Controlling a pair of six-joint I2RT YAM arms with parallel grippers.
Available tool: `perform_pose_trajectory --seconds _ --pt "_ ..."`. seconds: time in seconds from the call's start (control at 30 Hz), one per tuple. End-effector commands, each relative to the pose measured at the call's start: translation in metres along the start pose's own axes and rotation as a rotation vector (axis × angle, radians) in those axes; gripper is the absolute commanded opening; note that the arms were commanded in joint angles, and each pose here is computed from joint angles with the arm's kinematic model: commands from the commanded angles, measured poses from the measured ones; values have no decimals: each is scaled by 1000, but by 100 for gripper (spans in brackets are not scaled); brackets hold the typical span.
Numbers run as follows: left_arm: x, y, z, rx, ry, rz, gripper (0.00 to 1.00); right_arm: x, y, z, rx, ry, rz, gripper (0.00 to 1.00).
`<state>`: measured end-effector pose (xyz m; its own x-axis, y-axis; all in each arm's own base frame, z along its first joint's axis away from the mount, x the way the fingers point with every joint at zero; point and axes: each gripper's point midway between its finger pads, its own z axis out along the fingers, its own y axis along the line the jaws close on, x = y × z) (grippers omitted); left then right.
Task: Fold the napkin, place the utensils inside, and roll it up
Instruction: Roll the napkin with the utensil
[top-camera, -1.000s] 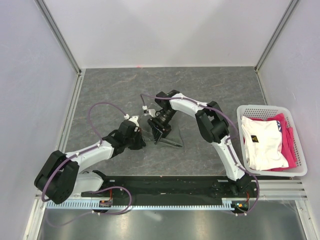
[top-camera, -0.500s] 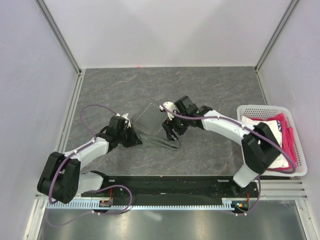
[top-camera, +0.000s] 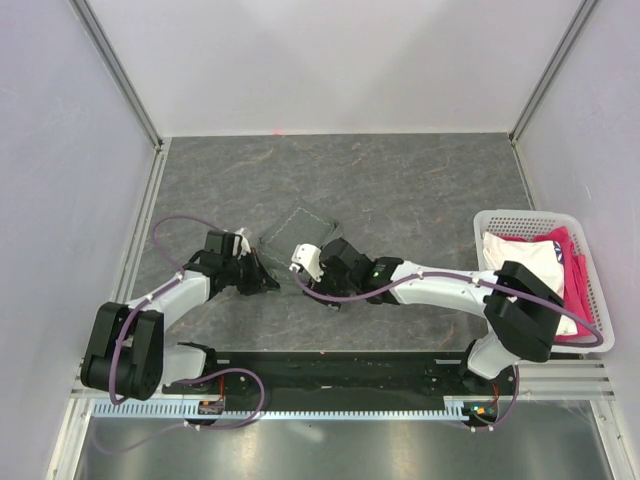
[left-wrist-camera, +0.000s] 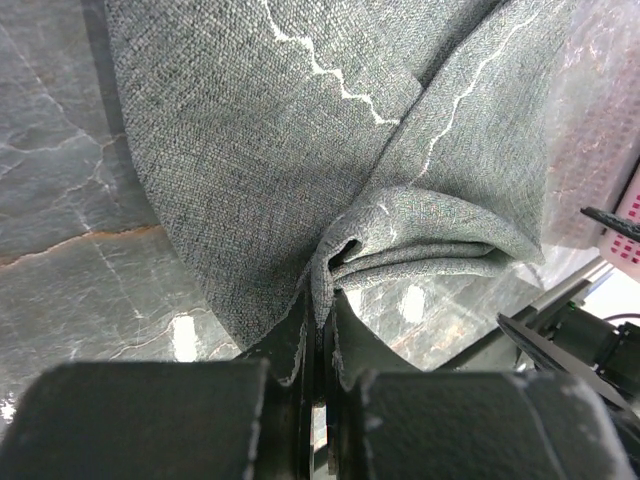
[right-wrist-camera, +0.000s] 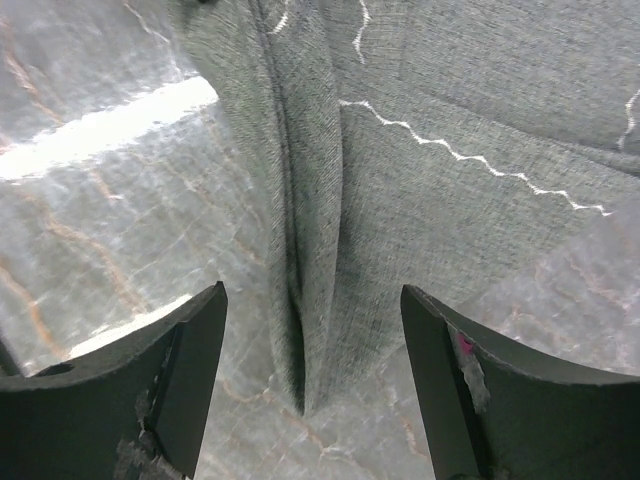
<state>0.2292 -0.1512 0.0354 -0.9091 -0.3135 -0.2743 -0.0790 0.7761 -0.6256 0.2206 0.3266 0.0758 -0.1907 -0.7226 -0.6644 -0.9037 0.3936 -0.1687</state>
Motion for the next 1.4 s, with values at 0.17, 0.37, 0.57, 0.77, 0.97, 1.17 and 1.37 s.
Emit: perform_pose_trajectory --seconds 0.17,0.37,0.57,0.77,0.97,1.17,1.37 --pt "-7 -10 -2 47 14 -26 2 30 -5 19 120 125 -130 75" --pt "-9 -8 -2 44 11 -34 2 47 -16 21 193 192 -156 71" --pt "-11 -7 -2 45 8 -39 2 64 -21 22 223 256 -174 52" --pt "-14 -6 -1 44 5 -42 2 73 -18 22 196 308 -191 28" --pt "-20 -7 9 51 34 -39 2 88 17 7 -9 466 -124 18" --pt "-21 -15 14 95 76 -24 2 87 56 -7 -246 522 22 14" --pt "-9 -14 15 106 111 -30 2 79 74 -12 -470 489 201 7"
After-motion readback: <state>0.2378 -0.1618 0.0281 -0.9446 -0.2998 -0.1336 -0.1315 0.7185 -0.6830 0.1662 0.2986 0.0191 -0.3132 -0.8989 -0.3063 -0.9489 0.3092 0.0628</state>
